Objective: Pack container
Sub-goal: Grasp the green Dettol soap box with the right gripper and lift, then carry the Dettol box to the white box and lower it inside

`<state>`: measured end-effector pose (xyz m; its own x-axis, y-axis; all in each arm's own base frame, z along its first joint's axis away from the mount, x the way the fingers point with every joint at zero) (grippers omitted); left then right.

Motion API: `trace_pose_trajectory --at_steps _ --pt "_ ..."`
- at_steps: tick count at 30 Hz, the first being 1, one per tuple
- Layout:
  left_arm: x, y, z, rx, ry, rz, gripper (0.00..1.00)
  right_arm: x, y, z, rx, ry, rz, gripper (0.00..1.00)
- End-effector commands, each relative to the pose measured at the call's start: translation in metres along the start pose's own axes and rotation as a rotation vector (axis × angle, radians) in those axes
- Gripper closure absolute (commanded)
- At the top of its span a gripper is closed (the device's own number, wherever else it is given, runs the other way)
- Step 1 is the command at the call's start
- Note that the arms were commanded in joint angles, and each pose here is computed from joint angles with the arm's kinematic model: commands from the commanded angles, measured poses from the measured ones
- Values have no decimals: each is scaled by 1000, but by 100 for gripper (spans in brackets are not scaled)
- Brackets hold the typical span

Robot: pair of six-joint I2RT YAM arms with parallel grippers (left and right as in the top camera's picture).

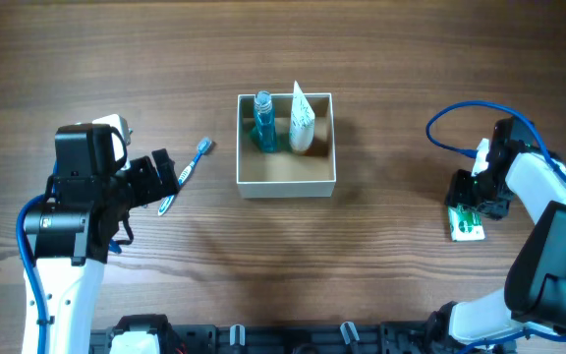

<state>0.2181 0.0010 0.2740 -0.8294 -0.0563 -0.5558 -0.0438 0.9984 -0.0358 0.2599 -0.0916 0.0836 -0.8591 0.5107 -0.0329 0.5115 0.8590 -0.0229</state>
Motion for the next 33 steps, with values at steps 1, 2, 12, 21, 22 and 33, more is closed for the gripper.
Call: trace_pose_trajectory --at_steps 1,2,12,21,22,33 --pt "-3 0 -4 16 -12 -15 0 9 -5 23 65 46 53 62" --pt "-3 0 -4 16 -13 -15 0 8 -5 23 65 44 75 66" --pt "-3 0 -4 16 -13 -15 0 -6 -1 8 21 -26 110 96" --pt "-4 0 -4 16 -13 -15 0 -33 7 -68 -70 -284 111 95" --pt "-4 0 -4 16 -13 -15 0 -35 9 -81 -100 -323 106 96" --pt "-4 0 -4 16 -13 -15 0 3 60 -220 -341 -670 -110 96"
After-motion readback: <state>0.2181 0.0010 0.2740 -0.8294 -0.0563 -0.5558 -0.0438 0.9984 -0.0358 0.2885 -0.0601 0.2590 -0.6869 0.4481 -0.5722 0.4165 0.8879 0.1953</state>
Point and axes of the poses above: each gripper's point midway between its finger pads, its own z axis out along the fingers, its own y axis along the line the jaws close on, x = y × z, the point moved 9 cm from there along -z, back along the fingers, and after that the axes turned 13 degrees about z, right-handed, at the moved point
